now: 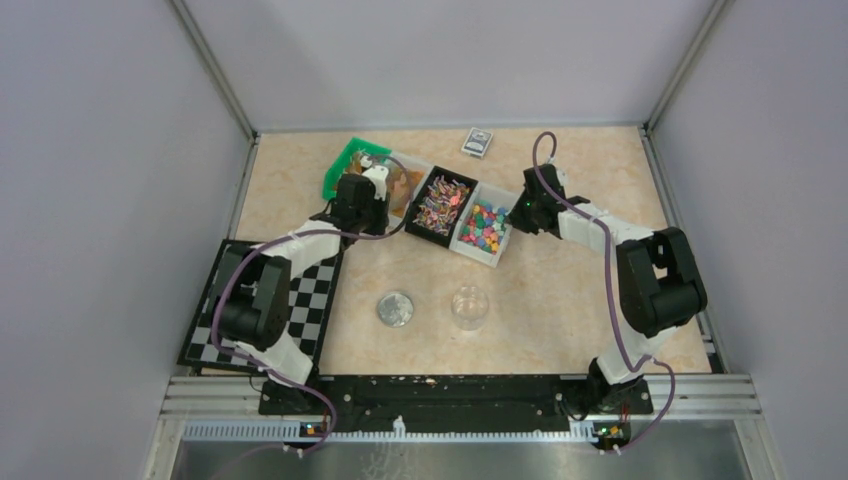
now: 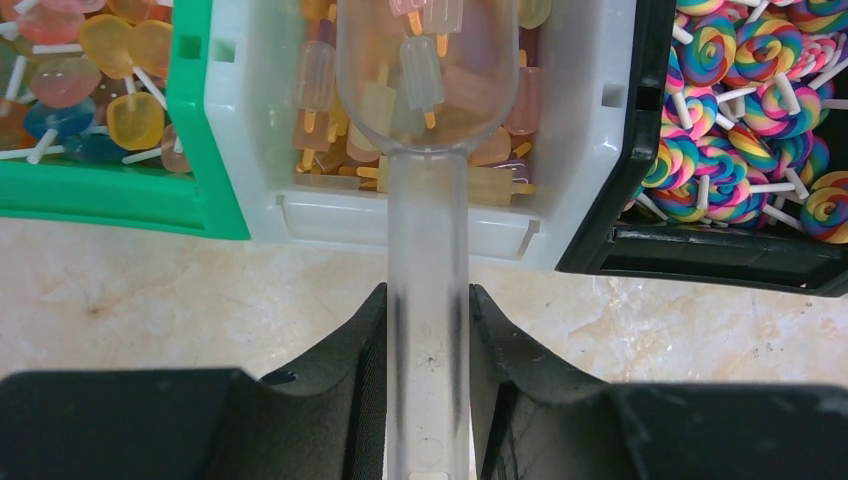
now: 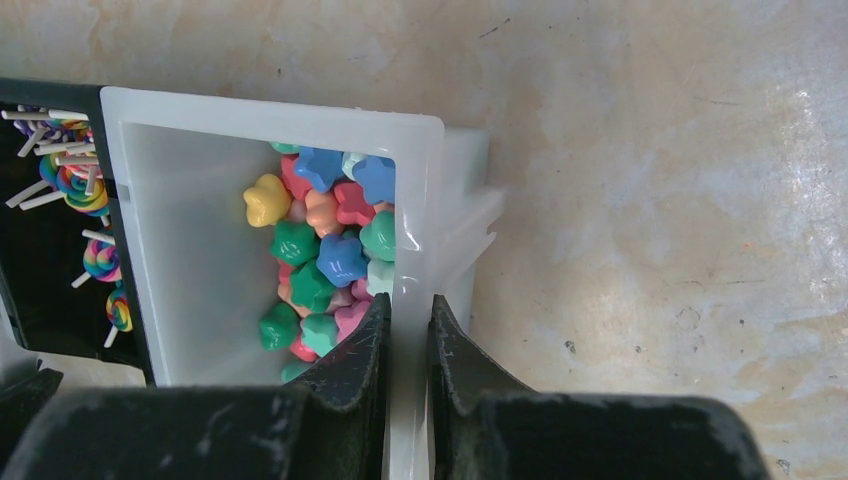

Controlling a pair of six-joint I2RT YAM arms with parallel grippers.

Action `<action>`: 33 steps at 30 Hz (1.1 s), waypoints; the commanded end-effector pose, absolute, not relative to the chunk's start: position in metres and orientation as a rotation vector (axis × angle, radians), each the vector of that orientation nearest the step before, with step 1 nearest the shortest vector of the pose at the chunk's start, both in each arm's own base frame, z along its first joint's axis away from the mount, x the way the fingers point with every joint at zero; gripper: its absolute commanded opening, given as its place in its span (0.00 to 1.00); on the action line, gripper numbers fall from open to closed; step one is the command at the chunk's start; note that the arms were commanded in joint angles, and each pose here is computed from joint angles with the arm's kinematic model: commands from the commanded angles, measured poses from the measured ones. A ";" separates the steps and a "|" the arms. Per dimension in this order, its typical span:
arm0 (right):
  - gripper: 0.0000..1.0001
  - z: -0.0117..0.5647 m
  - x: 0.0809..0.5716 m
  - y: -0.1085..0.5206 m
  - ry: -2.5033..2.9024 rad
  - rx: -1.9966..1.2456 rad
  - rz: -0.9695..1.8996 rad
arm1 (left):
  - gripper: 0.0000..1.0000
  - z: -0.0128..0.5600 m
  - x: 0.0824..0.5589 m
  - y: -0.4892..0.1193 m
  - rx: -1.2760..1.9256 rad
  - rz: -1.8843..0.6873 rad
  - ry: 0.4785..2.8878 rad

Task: Pack the candies
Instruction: Scoop the fake candies from the storage box.

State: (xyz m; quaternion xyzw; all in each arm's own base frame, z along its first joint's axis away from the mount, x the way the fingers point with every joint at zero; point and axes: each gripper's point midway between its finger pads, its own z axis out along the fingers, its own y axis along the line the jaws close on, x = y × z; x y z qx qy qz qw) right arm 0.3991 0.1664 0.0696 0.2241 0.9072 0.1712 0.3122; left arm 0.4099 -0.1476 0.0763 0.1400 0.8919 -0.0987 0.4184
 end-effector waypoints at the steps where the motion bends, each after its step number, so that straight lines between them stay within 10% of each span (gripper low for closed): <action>1: 0.00 0.075 0.397 0.180 2.386 0.475 0.515 | 0.00 0.117 0.420 -0.148 0.318 -0.253 2.097; 20: 0.02 0.094 0.404 0.184 2.340 0.488 0.556 | 0.00 0.170 0.403 -0.146 0.306 -0.294 1.949; 33: 0.74 0.153 0.403 0.190 2.286 0.446 0.626 | 0.00 0.230 0.359 -0.149 0.327 -0.402 2.015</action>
